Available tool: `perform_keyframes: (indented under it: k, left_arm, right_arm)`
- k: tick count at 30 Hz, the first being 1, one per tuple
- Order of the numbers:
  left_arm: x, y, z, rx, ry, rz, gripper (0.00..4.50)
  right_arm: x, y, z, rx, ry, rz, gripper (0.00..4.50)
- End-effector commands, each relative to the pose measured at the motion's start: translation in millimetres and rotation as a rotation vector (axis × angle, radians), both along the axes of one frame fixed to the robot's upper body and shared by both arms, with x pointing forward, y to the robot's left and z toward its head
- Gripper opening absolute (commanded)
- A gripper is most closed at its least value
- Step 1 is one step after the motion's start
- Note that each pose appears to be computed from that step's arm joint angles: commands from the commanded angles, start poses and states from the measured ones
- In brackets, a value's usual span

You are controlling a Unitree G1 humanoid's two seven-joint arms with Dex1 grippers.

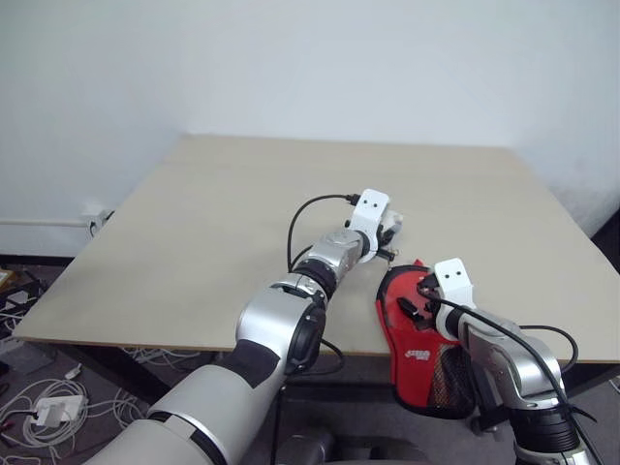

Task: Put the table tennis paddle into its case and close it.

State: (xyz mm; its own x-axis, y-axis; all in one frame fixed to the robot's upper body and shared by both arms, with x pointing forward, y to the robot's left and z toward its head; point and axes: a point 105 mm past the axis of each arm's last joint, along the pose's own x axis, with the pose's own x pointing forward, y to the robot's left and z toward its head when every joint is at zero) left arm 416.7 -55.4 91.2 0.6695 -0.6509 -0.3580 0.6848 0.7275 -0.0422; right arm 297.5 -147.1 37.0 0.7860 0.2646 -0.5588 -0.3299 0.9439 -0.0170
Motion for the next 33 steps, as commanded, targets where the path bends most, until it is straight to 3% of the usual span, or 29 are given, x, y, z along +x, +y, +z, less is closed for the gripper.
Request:
perform_keyframes:
  k: [1, 4, 6, 14, 24, 30, 33]
  left_arm:
    - [-33, -81, 55, -0.105, -0.191, -0.246, 0.56]
    - [-48, -84, 36, -0.027, -0.198, -0.392, 0.56]
    - [-58, -85, 30, -0.052, -0.159, -0.476, 0.56]
    - [-63, -76, 30, -0.112, -0.164, -0.575, 3.31]
    - [-45, -35, 79, -0.401, -0.137, -0.631, 3.31]
    - [-42, -11, 67, -0.355, -0.078, -0.664, 3.31]
    - [-36, 6, 67, -0.405, -0.018, -0.632, 3.31]
  right_arm:
    - [-14, -20, -33, -0.091, 0.119, -0.068, 4.5]
    - [-16, -20, -32, -0.087, 0.11, -0.069, 4.5]
    - [-18, -19, -32, -0.087, 0.106, -0.068, 4.5]
    - [-15, -38, -27, -0.149, 0.076, -0.133, 4.5]
    - [-10, -48, -4, -0.107, 0.013, -0.127, 4.5]
    - [-9, -42, 1, -0.074, 0.006, -0.086, 4.5]
    - [-9, -43, 7, -0.072, -0.008, -0.064, 4.5]
